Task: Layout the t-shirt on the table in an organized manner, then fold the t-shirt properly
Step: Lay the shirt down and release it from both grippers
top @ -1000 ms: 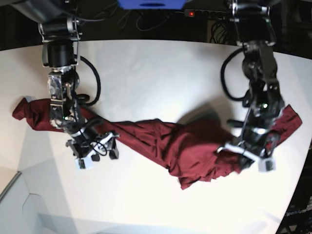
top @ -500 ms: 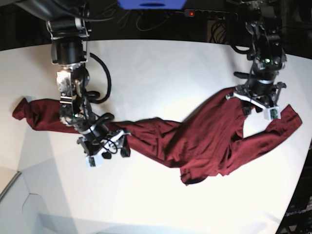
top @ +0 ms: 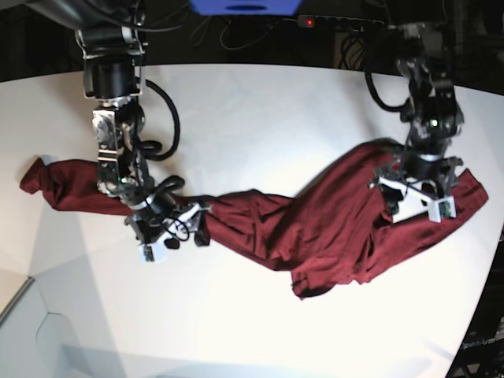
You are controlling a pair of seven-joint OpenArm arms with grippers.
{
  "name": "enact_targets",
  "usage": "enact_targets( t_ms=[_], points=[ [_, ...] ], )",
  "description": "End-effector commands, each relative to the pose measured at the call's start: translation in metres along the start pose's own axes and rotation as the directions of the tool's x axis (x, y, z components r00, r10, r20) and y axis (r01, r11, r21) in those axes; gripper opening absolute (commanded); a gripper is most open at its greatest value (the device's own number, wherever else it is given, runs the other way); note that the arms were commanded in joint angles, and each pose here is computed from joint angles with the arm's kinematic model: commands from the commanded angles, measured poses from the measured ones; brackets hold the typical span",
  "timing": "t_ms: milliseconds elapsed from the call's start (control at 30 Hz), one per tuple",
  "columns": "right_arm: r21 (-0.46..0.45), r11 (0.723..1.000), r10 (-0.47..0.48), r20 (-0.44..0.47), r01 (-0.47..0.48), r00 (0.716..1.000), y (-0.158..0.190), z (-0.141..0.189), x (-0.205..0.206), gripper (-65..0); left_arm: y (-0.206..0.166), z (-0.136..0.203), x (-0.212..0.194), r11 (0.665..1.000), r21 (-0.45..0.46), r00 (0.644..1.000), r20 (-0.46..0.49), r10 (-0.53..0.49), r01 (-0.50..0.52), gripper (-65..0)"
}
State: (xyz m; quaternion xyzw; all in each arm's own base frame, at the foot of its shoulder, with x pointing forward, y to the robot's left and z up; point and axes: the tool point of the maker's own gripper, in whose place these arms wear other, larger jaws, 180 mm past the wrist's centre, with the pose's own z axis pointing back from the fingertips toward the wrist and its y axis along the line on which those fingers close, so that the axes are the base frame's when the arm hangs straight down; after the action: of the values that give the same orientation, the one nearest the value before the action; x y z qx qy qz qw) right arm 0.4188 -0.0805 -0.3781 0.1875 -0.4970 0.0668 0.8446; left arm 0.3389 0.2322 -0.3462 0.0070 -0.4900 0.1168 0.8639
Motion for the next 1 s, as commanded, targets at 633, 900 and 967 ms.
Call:
enact_targets(
  t_ms=[633,900,967],
  points=[
    [-0.008,1.0,0.016,0.059,-0.016,0.998,-0.008,0.003,0.022,-24.4,0.01,-0.042,-0.033,0.998,0.034,0.991,-0.123,0.052,-0.048,-33.0],
    [-0.004,1.0,0.02,0.06,-0.02,0.998,-0.007,0.002,0.023,-24.4,0.009,-0.046,-0.028,0.998,0.032,0.992,-0.117,0.056,-0.053,-65.0],
    [-0.002,1.0,0.021,0.062,-0.021,0.998,-0.005,0.002,0.024,-24.4,0.008,-0.045,-0.024,0.998,0.029,0.993,-0.104,0.053,-0.051,-64.6]
  ],
)
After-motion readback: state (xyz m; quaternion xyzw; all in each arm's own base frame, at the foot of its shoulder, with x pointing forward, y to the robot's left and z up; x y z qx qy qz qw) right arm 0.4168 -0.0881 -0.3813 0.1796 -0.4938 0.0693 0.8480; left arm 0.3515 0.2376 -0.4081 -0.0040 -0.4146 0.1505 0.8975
